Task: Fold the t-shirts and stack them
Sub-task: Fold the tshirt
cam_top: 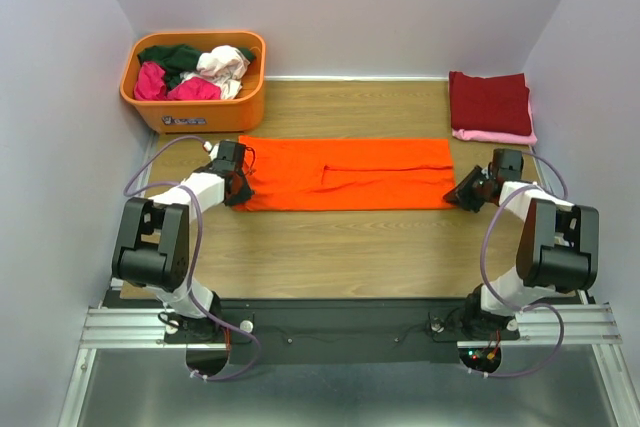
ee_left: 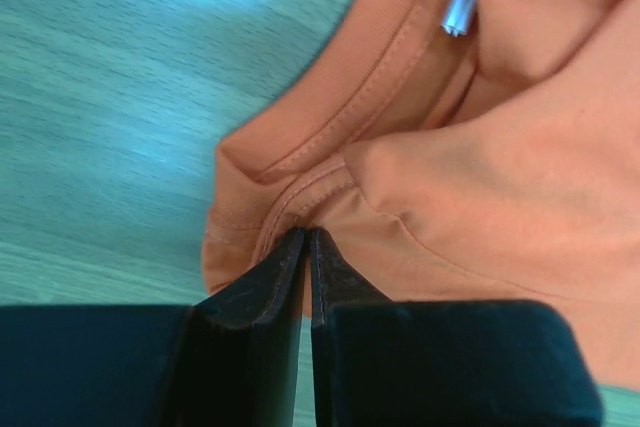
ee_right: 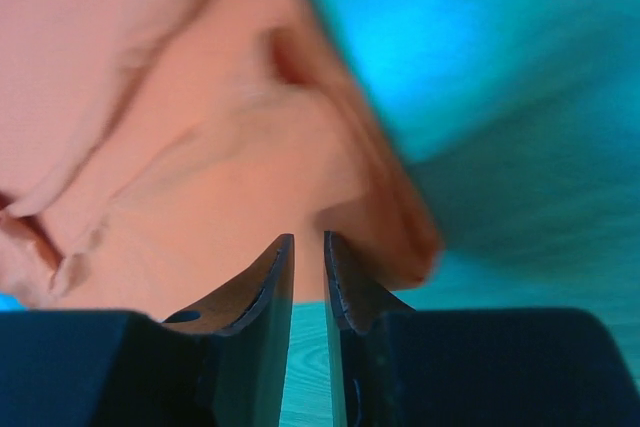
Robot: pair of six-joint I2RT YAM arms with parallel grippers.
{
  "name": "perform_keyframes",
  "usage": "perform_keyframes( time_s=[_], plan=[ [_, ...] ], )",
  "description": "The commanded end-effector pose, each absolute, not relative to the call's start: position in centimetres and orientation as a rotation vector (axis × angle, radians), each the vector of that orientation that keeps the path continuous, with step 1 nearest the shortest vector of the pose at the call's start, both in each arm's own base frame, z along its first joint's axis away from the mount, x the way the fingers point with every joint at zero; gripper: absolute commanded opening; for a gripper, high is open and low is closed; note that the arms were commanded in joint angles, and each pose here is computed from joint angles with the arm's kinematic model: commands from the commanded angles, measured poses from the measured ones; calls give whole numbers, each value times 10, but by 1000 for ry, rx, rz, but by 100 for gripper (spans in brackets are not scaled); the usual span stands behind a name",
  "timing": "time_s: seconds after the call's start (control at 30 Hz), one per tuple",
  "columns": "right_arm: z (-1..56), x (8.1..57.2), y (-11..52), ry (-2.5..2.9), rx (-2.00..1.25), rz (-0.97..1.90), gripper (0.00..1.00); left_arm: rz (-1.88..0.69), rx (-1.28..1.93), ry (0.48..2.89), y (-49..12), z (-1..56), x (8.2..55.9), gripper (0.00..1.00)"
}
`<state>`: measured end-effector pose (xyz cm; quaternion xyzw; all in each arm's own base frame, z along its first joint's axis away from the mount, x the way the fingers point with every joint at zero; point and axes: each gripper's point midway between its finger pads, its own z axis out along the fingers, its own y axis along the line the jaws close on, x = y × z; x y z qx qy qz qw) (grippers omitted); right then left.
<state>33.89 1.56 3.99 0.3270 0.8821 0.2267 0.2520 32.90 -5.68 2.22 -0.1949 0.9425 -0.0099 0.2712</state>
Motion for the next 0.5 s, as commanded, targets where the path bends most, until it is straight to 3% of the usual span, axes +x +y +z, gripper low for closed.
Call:
perform_keyframes(
  time_s=[0.0,0.23,0.3,0.47],
  plan=[
    [19,328,-7,2415,971,547,23,120,-567,2580,-28,9,320,18],
    [8,316,-22,2425,1046,492,23,143,-605,2567,-14,17,322,19],
    [19,319,-21,2424,1015,503,23,112,-598,2553,-17,25,324,24],
    [61,333,-13,2430,781,425,28,25,-587,2443,-25,70,337,48]
  ],
)
